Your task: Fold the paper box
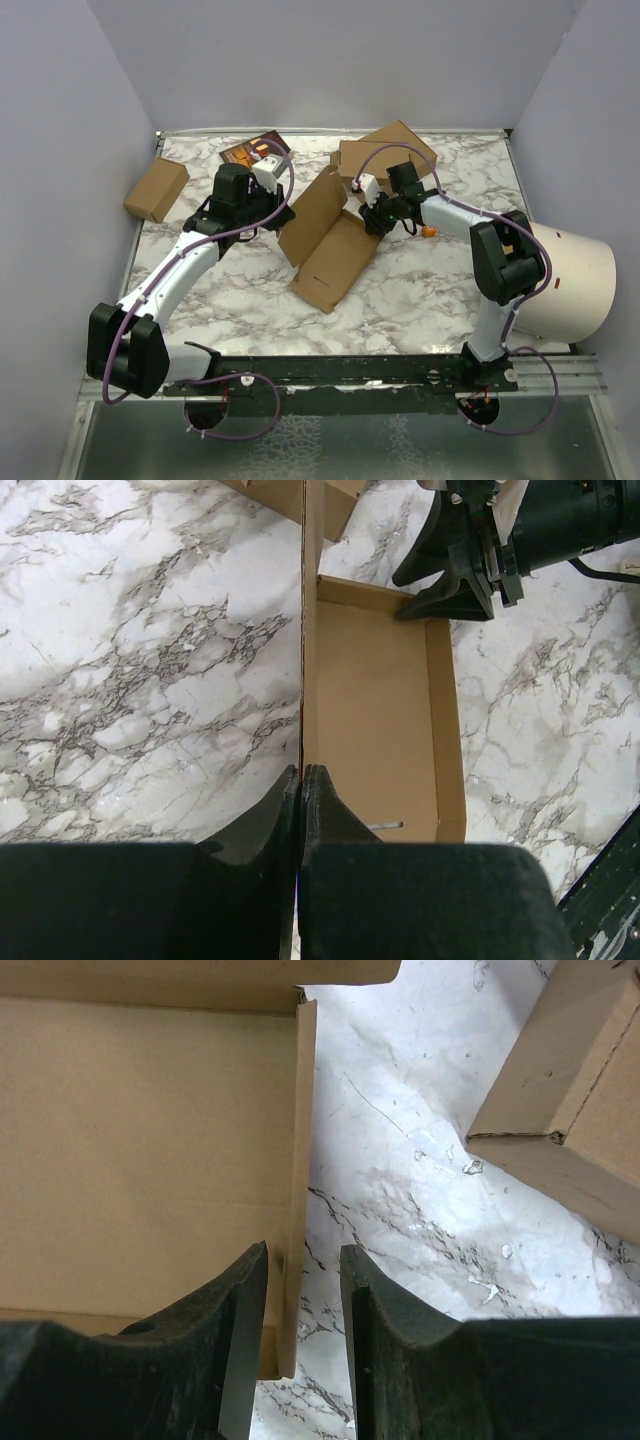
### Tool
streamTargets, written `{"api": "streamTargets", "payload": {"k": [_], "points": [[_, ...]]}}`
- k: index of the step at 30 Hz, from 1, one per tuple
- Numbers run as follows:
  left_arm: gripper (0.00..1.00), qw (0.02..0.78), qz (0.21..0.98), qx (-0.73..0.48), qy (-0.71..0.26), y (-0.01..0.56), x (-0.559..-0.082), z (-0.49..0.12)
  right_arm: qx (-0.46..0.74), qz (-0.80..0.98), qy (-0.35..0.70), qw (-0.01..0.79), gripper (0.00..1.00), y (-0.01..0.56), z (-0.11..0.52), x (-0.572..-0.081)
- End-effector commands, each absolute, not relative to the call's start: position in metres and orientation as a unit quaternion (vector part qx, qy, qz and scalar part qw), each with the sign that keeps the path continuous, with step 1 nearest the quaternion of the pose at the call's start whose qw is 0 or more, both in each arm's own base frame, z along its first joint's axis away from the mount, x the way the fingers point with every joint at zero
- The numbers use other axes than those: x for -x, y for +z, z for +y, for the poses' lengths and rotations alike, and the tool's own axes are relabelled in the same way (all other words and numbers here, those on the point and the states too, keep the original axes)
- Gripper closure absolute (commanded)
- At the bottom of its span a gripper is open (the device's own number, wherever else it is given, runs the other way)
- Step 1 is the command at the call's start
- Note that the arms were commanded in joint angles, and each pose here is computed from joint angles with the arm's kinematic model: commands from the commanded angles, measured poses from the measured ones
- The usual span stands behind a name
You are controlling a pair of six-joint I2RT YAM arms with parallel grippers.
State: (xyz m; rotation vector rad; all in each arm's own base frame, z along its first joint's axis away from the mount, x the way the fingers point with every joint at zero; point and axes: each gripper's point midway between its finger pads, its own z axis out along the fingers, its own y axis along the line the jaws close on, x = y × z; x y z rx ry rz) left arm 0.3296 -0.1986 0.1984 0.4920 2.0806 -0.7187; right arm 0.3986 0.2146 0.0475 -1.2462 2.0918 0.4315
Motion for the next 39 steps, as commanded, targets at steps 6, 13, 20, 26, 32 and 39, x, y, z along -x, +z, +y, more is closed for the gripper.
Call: {"api": "streamTargets", "payload": {"k": [6, 13, 20, 26, 32, 39], "points": [[1.0, 0.439, 0.821, -0.207, -0.299, 0.21, -0.331, -0.204, 0.473, 0.8, 0.142, 0.34, 0.75, 0.041, 0.214, -0.409], [1.0, 0.438, 0.821, -0.207, -0.303, 0.211, -0.331, -0.205, 0.466, 0.806, 0.105, 0.351, 0.99, 0.038, 0.21, -0.415], [1.0, 0.444, 0.819, -0.21, -0.298, 0.215, -0.335, -0.205, 0.468, 0.8, 0.143, 0.348, 0.88, 0.05, 0.221, -0.405], [1.0, 0.441, 0.804, -0.271, -0.293, 0.216, -0.334, -0.209, 0.466, 0.773, 0.247, 0.354, 0.5, 0.093, 0.23, -0.391], [1.0, 0.427, 0.769, -0.356, -0.315, 0.217, -0.326, -0.222, 0.473, 0.719, 0.304, 0.409, 0.45, 0.154, 0.206, -0.379], [1.0, 0.416, 0.716, -0.45, -0.336, 0.235, -0.322, -0.236, 0.501, 0.615, 0.297, 0.531, 0.12, 0.25, 0.201, -0.363]]}}
